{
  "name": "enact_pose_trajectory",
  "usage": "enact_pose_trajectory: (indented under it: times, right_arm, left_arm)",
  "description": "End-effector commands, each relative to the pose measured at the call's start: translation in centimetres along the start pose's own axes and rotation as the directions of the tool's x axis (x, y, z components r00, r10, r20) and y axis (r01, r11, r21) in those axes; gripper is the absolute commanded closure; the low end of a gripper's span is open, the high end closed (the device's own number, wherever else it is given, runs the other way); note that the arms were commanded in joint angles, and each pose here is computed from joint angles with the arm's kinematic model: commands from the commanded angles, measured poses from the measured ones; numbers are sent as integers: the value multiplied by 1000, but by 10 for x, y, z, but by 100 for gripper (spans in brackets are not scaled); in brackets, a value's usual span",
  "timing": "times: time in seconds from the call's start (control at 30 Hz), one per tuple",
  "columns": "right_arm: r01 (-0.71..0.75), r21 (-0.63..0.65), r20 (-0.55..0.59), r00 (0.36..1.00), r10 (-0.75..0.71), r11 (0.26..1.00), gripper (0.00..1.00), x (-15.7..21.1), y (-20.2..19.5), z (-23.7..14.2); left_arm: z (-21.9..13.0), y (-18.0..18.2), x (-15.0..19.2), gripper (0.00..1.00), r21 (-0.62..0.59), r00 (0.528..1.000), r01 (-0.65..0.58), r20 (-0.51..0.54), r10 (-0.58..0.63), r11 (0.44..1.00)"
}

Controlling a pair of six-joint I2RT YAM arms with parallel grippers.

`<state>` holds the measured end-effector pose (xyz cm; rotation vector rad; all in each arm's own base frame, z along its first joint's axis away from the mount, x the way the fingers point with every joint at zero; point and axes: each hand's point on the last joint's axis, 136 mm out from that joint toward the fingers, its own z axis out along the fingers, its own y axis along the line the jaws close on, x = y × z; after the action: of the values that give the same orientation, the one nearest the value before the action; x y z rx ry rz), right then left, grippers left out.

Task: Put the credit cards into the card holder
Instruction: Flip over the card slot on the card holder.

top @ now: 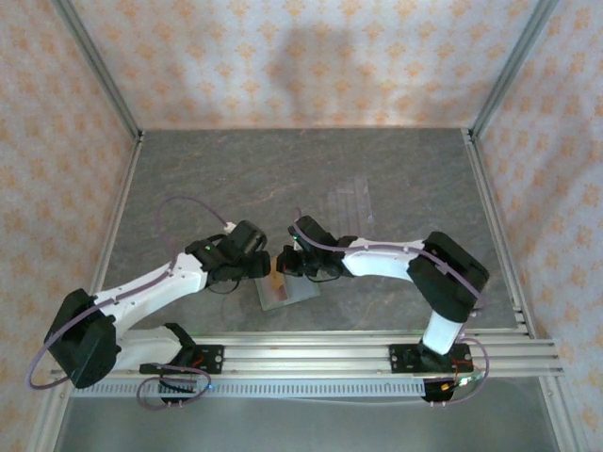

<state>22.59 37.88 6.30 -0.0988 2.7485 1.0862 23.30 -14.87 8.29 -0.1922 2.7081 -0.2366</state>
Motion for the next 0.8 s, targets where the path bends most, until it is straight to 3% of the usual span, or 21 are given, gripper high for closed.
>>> enact_pose_trajectory:
  times: [0.0,0.3,0.53,0.77]
  right_arm:
    - [10,1,-34,999,-10,1000,100,5,-2,15]
    - [13,-43,-48,999,-15,999,100,10,4,11]
    - [-55,-126,-60,997,48,990,100,5,6,9]
    - [-32,-87,-34,999,29,996,100,-5,4,-1]
  left_arm:
    - [7,12,13,38,-49,998,-9,-60,6,999]
    - [25,9,20,51,-62,994,-22,-113,15,998]
    - [43,16,28,53,-105,990,-31,-143,15,994]
    - [57,33,45,63,-152,986,-24,-166,-1,988]
